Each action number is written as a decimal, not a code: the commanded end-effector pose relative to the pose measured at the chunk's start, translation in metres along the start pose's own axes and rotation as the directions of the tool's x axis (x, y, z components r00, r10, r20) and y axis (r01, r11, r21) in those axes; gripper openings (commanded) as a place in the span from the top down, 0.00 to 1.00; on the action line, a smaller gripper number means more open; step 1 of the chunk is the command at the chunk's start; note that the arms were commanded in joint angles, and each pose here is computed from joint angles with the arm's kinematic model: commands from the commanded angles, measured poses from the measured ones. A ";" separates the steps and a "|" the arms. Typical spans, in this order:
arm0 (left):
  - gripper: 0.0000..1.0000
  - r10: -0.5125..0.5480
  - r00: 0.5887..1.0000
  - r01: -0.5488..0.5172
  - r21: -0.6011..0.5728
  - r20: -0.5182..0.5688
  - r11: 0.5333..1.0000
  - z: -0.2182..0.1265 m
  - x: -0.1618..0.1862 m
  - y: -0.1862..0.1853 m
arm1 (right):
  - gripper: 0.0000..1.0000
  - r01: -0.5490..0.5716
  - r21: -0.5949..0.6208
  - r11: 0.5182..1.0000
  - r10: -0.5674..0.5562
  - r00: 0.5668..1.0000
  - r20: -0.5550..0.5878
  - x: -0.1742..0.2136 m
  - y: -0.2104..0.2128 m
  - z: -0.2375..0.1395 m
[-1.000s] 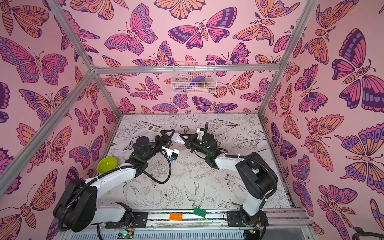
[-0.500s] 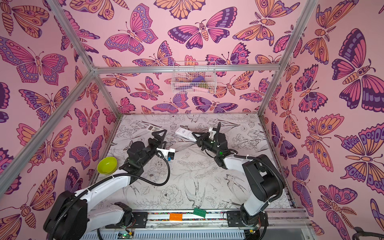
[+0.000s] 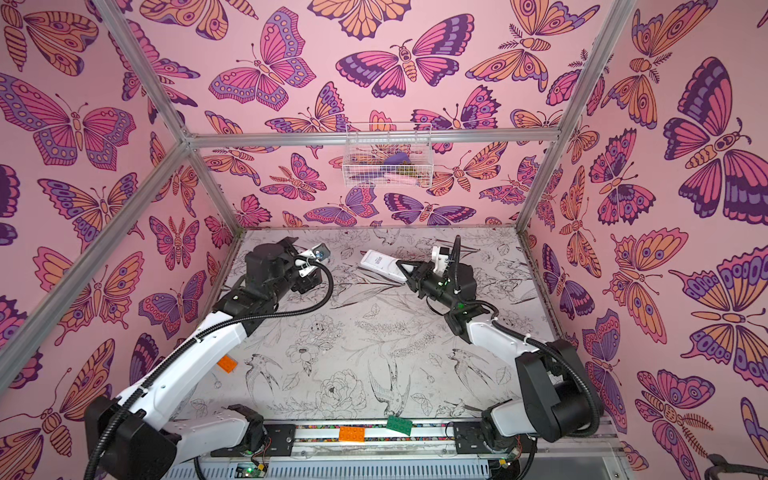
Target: Unload the batteries from the remote control
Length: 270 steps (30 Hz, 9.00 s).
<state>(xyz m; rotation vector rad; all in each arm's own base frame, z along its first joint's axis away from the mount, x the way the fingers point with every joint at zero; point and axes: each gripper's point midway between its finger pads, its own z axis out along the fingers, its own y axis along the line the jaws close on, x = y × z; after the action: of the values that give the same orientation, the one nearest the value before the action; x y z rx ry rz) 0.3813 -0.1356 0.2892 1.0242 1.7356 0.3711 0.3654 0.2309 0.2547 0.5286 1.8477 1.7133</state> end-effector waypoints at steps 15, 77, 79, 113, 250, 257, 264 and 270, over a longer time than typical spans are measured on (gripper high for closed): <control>0.00 -0.827 0.363 0.866 0.482 -0.429 0.129 0.001 0.032 -0.082 | 0.86 0.193 0.145 0.970 -0.187 0.981 -0.058 0.025 -0.024 -0.048; 0.54 -0.808 0.268 0.729 0.659 -0.525 -0.187 -0.020 -0.024 -0.123 | 0.84 0.213 -0.137 0.967 -0.246 0.921 -0.302 0.103 -0.020 0.038; 0.56 -0.811 0.273 0.730 0.660 -0.518 -0.176 -0.019 -0.021 -0.123 | 0.83 0.215 -0.133 0.968 -0.246 0.919 -0.309 0.104 -0.023 0.040; 1.00 -0.865 0.199 0.763 0.626 -0.461 -0.158 -0.019 0.002 -0.094 | 0.35 0.198 -0.019 0.980 -0.196 0.943 -0.270 0.108 -0.046 0.044; 1.00 -0.872 0.173 0.810 0.570 -0.458 -0.138 -0.004 0.029 -0.096 | 0.89 0.286 -0.083 0.955 -0.298 0.912 -0.282 0.112 -0.010 0.041; 1.00 -0.873 0.153 0.825 0.545 -0.463 -0.145 -0.001 0.034 -0.097 | 0.89 0.282 -0.107 0.953 -0.300 0.921 -0.247 0.102 0.000 0.028; 1.00 -0.860 0.059 0.873 0.444 -0.508 -0.202 0.013 0.049 -0.108 | 0.88 0.412 0.070 0.909 -0.389 0.896 -0.214 0.075 -0.016 -0.004; 1.00 -0.837 0.007 0.899 0.370 -0.548 -0.234 0.020 0.060 -0.124 | 0.89 0.637 0.339 0.692 -0.549 0.770 -0.326 0.054 -0.037 -0.040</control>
<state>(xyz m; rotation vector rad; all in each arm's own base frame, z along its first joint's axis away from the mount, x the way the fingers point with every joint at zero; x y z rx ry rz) 0.3372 -0.1664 0.1729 -0.1320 2.2147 -1.3835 0.3060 0.2596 0.2374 -0.0341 2.0807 1.2571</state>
